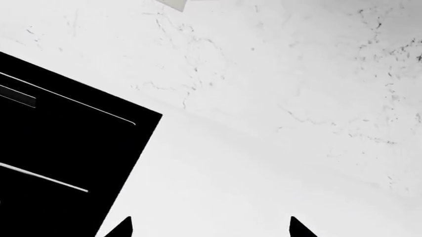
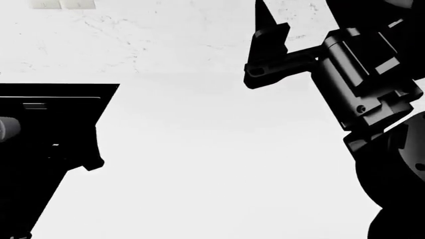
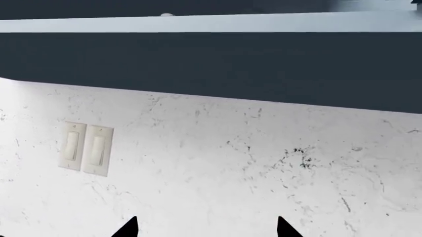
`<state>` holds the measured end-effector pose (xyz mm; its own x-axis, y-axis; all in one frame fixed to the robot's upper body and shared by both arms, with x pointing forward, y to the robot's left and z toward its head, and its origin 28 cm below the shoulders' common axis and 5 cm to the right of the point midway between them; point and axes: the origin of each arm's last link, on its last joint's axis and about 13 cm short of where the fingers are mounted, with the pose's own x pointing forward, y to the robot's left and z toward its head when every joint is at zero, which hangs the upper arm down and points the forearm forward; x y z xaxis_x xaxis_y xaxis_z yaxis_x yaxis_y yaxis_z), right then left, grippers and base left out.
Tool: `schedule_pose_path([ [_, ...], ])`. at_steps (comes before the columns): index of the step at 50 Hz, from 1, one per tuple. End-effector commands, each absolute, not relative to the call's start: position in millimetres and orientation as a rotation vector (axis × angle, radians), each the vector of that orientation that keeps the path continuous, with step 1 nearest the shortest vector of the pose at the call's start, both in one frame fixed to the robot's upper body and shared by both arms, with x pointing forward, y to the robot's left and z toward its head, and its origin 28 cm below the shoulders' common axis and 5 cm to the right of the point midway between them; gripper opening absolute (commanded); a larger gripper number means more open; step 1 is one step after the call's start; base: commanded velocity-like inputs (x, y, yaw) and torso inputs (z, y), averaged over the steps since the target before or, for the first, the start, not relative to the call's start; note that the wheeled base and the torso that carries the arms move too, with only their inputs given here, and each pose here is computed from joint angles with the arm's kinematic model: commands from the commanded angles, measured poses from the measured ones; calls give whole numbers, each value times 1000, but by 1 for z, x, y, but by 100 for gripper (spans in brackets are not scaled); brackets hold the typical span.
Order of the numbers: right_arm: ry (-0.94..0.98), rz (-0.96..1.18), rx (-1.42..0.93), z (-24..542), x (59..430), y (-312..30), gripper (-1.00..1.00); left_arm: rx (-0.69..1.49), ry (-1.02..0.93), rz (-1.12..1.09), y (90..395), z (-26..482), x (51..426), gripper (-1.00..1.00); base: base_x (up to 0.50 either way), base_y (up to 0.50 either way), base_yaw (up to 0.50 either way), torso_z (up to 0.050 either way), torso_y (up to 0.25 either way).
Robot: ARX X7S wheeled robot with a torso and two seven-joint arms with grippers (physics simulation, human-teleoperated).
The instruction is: Pick and place the shaker into the drawer. Then close the cabinet.
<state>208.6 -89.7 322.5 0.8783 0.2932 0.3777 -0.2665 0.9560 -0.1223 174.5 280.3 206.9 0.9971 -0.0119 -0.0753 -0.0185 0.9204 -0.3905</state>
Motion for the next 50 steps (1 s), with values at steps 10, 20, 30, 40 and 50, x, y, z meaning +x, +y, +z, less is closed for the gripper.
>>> schedule_pose_path([
  [10, -241, 218, 25, 315, 221, -97, 100, -408, 84, 0, 280, 206, 174, 100, 5, -205, 0, 0, 0],
  [20, -234, -165, 92, 351, 184, -141, 100, -407, 79, 32, 287, 207, 180, 100, 0, 0, 0, 0, 0],
  [30, -446, -282, -177, 439, 158, -152, 100, -404, 75, 38, 288, 208, 180, 100, 0, 0, 0, 0, 0],
  [40, -545, 36, -681, 527, 173, -90, 100, -414, 83, 41, 287, 203, 181, 100, 0, 0, 0, 2, 0],
  [50, -555, 293, -785, 569, 220, -60, 100, -432, 107, 54, 290, 195, 182, 100, 0, 0, 0, 8, 3],
])
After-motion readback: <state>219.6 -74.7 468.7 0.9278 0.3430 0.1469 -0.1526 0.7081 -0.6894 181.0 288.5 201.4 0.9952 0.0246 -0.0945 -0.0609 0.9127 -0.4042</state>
